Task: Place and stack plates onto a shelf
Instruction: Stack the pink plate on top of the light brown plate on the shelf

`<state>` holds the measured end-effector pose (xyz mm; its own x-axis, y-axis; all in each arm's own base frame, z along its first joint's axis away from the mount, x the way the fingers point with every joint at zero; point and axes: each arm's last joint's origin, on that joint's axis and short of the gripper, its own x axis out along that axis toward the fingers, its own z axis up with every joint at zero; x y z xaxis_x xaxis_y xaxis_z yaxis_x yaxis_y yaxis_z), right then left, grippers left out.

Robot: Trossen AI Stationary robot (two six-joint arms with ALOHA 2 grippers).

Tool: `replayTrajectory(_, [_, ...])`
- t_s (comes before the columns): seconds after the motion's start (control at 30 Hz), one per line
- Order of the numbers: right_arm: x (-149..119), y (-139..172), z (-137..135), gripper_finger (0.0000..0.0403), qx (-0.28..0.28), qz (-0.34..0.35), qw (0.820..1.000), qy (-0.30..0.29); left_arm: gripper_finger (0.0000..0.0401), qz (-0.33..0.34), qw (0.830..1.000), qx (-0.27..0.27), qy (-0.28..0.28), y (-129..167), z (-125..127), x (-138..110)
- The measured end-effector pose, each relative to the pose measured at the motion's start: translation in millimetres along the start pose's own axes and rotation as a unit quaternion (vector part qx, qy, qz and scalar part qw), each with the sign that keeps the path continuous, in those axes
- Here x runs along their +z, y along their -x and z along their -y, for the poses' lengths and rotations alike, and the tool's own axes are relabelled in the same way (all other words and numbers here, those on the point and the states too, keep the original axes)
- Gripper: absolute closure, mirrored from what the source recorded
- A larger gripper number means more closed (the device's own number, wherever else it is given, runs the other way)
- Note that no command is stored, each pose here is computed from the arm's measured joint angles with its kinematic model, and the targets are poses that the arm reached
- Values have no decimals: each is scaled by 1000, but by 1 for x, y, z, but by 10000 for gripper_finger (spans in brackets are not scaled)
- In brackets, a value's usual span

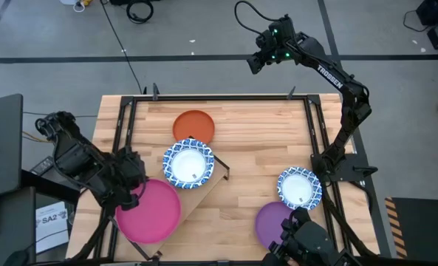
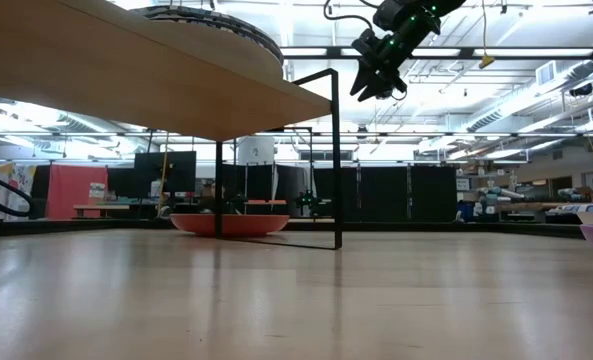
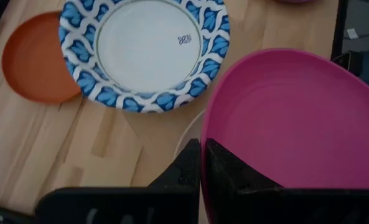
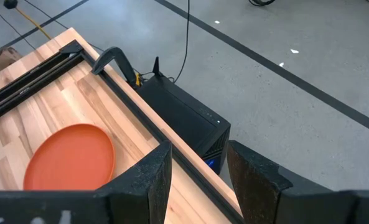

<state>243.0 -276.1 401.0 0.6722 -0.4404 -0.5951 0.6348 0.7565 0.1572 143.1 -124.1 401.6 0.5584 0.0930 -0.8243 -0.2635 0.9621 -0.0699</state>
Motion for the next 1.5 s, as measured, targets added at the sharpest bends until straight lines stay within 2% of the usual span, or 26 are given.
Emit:
replayTrajectory(0.2, [0,0,0,242,0,0,1000,0,385,5,1000,22,0,-1,2,-8])
replayTrajectory(0.63, [0,0,0,242,0,0,1000,0,379,-27,998,62,4,-29,7,-32])
replayTrajectory(1.2, [0,0,0,242,0,0,1000,0,370,-60,997,47,6,-30,9,-35])
replayTrajectory(1.5, [0,0,0,242,0,0,1000,0,363,-60,996,50,46,-30,8,-35])
